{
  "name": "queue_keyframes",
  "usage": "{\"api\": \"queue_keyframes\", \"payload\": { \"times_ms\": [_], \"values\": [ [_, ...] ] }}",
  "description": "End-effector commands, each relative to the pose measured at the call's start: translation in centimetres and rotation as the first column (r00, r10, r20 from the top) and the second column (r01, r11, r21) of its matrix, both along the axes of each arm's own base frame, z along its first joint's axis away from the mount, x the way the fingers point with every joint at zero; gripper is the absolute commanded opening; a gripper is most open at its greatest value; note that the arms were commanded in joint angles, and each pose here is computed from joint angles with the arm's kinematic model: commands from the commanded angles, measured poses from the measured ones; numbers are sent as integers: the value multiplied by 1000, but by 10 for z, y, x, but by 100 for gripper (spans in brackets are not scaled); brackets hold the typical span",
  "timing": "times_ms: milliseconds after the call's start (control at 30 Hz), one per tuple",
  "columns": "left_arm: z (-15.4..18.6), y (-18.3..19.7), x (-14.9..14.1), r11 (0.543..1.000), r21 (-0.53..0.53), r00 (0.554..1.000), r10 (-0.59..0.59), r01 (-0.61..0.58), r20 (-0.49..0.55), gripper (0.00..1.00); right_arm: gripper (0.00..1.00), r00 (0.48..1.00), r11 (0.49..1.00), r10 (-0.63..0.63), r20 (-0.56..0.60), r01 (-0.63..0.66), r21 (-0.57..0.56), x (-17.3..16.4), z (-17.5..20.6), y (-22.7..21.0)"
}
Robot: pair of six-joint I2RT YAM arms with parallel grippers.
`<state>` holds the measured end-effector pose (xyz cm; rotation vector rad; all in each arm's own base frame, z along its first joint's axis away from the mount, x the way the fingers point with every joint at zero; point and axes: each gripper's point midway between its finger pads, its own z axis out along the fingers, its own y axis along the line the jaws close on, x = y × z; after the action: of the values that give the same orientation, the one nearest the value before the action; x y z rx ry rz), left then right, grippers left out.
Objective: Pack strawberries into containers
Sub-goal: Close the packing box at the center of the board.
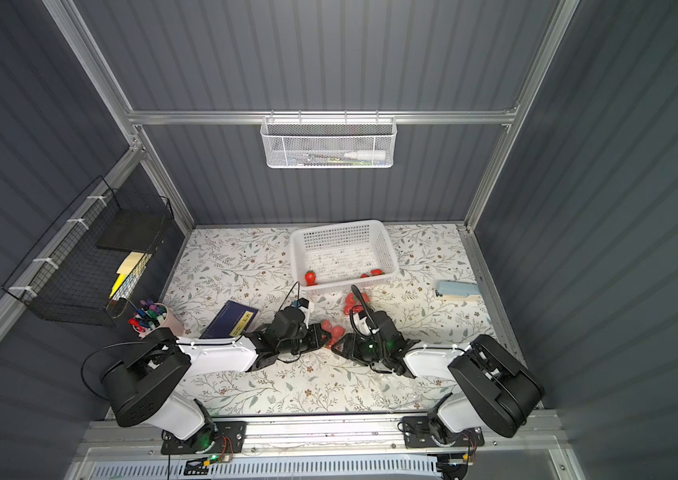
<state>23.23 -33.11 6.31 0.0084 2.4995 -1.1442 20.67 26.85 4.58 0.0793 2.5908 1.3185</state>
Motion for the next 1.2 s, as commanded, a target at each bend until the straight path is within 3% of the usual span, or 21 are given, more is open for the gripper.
{"api": "queue_keyframes", "payload": {
  "times_ms": [0, 267, 600, 733, 900, 967, 1100, 1167],
  "values": [
    [-21, 4, -12, 999, 34, 999, -40, 41, -31, 0, 52, 999, 998, 4, 36, -6, 56, 7, 8, 10],
    [-27, 4, -12, 998, 42, 998, -37, 38, -47, 0, 42, 1000, 998, -10, 24, 9, 65, 11, -1, 11],
    [-18, 0, -5, 998, 43, 998, -33, 35, -47, 0, 42, 998, 996, -62, 13, 61, 68, 32, -7, -3],
    [16, 2, 28, 999, 41, 999, 23, -24, 22, 0, 46, 997, 994, -74, 20, 72, 85, 40, 0, -10],
    [58, 25, 76, 983, 86, 979, 149, -162, 136, 0, 51, 995, 996, -88, 40, 88, 18, 45, 5, -24],
    [53, 36, 82, 975, 114, 974, 177, -193, 139, 0, 47, 995, 997, -80, 52, 79, 6, 50, 10, -22],
    [28, 49, 77, 970, 139, 978, 186, -199, 98, 0, 30, 997, 998, -54, 47, 52, 32, 60, 15, -10],
    [24, 52, 74, 970, 137, 978, 188, -199, 88, 0, 29, 998, 998, -44, 33, 42, 54, 64, 14, -3]
  ]
}}
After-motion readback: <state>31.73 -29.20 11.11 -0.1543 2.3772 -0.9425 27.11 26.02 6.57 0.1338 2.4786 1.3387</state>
